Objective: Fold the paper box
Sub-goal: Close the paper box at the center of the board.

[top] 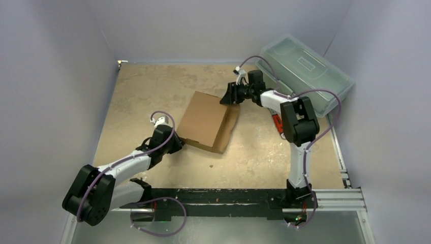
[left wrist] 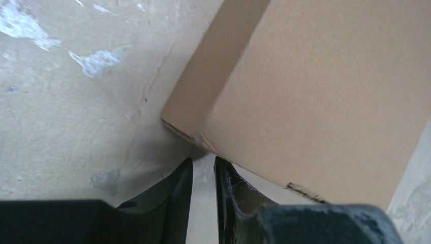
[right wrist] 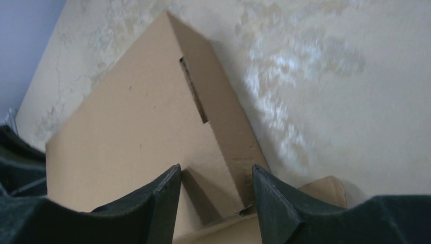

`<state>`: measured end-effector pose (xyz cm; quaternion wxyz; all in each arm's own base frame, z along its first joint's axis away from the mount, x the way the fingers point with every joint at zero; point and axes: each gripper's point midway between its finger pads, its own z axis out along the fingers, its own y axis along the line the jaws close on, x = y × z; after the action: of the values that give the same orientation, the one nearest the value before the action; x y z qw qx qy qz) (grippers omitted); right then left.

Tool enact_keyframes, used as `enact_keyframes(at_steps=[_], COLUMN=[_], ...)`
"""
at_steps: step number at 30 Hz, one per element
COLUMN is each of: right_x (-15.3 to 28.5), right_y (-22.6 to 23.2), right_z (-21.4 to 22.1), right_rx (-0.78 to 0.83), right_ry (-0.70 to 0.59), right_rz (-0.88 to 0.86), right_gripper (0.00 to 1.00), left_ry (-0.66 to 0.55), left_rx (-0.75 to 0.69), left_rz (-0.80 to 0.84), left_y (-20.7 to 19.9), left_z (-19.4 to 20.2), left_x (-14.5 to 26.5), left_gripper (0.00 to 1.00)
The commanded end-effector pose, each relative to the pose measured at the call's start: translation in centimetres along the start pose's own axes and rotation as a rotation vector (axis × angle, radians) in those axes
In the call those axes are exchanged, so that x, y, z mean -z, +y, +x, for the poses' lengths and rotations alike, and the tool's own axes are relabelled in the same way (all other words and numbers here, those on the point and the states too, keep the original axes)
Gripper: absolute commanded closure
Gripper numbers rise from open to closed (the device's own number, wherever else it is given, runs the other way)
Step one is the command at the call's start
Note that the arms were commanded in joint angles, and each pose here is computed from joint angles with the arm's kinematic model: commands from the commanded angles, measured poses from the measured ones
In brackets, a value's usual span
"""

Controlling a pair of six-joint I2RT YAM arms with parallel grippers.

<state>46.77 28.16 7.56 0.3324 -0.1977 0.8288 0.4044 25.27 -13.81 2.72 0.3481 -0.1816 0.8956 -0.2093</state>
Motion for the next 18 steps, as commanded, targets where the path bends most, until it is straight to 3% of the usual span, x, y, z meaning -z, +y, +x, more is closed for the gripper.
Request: enact_keyframes(at_steps=[1, 12, 16, 18], right_x=[3.1, 9.5, 11.0, 11.6], right_y=[2.5, 5.1, 5.7, 5.7], right_z=[0.7, 7.5, 11.4, 11.1], right_rx=[0.058, 0.113, 0.099, 0.123], right_ry=[-0.003, 0.068, 0.183, 0.141], right_rz=[-0.007, 0.047, 0.024, 0.048], right_gripper=[0.44, 0.42, 0.41, 0.39], left_ry=[-0.106, -0.152, -0.139, -0.132], left_rx=[-0.019, -0.112, -0.143, -0.15], left_rz=[-0.055, -0.162, -0.199, -0.21], left_y=[-0.9, -1.5, -1.4, -1.3], left_z=[-3.6, -7.1, -7.4, -7.5], left_x=[-0.4, -1.7, -2.3, -2.5], left_gripper=[0.78, 0.78, 0.78, 0.78])
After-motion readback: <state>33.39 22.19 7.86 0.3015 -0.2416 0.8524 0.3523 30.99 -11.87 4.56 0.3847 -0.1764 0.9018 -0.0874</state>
